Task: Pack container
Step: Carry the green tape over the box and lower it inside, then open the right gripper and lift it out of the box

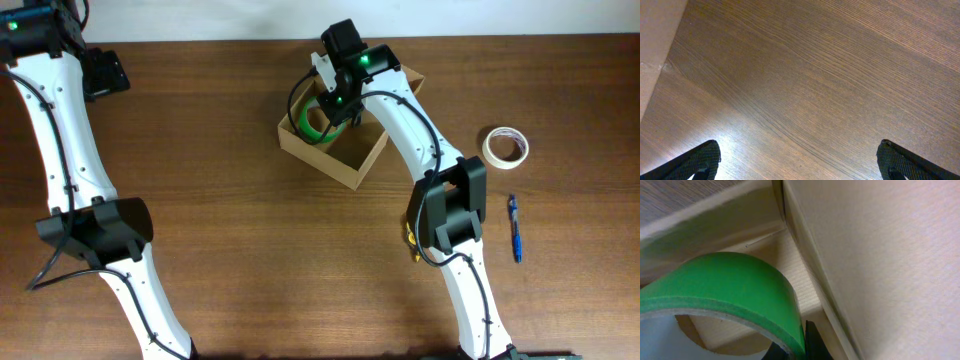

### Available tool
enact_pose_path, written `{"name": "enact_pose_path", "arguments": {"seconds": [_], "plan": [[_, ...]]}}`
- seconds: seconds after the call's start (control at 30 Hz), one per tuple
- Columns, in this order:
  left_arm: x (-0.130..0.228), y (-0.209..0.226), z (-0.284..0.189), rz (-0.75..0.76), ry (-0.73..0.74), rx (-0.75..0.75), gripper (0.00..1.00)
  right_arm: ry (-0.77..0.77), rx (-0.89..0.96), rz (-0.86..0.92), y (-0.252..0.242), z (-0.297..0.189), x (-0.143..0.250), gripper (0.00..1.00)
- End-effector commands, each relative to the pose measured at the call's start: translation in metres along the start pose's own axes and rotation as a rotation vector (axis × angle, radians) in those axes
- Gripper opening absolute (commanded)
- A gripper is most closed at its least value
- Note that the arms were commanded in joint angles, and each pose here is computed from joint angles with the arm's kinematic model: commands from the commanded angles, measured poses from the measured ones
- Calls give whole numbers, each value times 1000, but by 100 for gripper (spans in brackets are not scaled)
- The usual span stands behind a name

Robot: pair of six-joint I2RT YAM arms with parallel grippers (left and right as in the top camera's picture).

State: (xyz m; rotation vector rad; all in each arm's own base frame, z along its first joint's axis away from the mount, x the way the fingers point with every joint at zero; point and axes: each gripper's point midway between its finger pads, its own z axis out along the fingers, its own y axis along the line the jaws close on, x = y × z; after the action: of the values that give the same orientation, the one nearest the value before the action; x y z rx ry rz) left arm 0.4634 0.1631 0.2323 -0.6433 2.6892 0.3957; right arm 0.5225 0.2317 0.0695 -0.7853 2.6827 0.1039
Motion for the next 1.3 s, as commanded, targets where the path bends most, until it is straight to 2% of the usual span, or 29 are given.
{"name": "enact_pose_path", "arguments": {"seconds": [0.0,0.4,0.5,0.67,0.87,1.07,1.27], "plan": [[0,2,-2,1,-2,3,100,47,6,16,-1,20,12,3],[0,2,-2,1,-2,3,100,66,8,24,-4,29,17,6],[0,2,-2,1,-2,3,100,58,10,23,-4,29,15,16],[0,2,-2,1,-2,3,100,58,14,23,-5,29,15,41],[0,2,-2,1,-2,3,100,58,17,19,-5,25,15,42],[0,2,-2,1,-2,3,100,8,110,1,-19,-22,2,47],[0,2,-2,1,-2,3,100,-130,181,9,-28,-121,-16,53]]}}
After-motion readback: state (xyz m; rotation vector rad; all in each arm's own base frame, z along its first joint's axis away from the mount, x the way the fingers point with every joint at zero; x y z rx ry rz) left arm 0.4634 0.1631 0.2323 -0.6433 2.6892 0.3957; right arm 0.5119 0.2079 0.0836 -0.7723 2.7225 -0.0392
